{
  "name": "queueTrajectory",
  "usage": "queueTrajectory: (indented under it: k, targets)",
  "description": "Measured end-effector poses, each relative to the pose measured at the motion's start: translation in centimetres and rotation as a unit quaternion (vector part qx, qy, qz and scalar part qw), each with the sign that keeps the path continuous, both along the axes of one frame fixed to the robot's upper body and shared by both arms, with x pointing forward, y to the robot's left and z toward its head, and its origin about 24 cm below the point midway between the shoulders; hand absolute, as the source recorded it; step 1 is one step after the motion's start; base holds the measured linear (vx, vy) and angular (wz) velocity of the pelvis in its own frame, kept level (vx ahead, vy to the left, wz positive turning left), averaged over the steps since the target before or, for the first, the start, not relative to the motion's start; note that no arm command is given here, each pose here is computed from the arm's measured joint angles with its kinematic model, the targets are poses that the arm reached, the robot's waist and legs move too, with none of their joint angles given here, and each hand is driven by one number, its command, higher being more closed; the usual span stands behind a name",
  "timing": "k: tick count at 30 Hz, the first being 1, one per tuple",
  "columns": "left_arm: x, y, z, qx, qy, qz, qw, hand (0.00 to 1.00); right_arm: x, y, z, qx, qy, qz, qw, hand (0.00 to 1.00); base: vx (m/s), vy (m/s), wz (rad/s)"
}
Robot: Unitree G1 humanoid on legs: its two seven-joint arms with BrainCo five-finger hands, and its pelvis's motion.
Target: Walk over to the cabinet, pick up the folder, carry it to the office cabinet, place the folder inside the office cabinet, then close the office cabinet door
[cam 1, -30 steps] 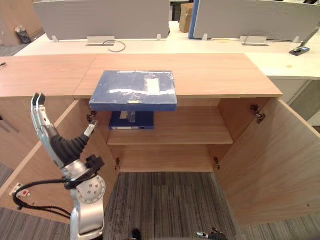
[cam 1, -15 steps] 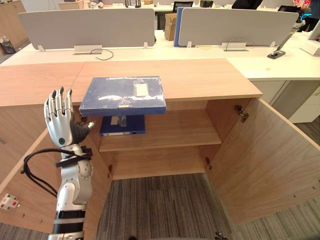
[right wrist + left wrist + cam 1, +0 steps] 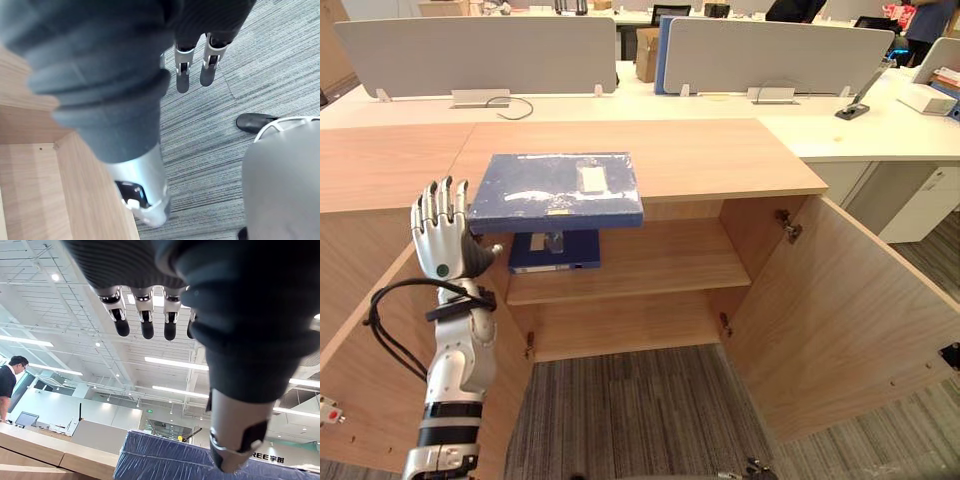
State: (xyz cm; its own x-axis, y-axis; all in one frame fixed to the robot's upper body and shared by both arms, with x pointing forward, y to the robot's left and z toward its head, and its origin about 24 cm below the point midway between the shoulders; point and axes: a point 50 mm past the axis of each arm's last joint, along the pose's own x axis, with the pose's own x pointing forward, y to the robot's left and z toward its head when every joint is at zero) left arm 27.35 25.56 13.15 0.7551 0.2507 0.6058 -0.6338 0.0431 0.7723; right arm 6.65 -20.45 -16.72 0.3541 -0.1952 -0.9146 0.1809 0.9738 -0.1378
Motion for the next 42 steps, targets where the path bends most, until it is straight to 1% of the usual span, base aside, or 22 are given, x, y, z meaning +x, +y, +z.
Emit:
queueTrajectory:
  k: [17,20,25,30,42]
  targets:
    - [2.0,-1.7,-0.1,0.02,0.023,-0.042,0.999,0.0,-0.1,0.0,0.0,0.0,0.002,0.0,1.0,0.0,-0.02,0.026,-0.01]
    - [2.2,-1.7,-0.6,0.032,0.041,-0.049,0.997,0.0,-0.1,0.0,0.0,0.0,0.002,0.0,1.0,0.0,-0.03,0.03,-0.05]
    - [2.9,-2.0,-1.2,0.033,0.065,-0.056,0.996,0.0,-0.3,0.0,0.0,-0.001,0.004,0.001,1.0,0.0,-0.03,0.024,-0.04]
    - [3.5,-2.5,-0.7,0.053,0.069,-0.074,0.993,0.0,-0.4,0.0,-0.1,-0.002,0.007,0.005,1.0,0.0,-0.01,0.006,0.0]
    - [4.9,-2.3,0.0,0.084,0.08,-0.079,0.99,0.0,-0.5,0.0,-0.1,-0.002,0.007,0.003,1.0,0.0,-0.01,0.011,-0.03]
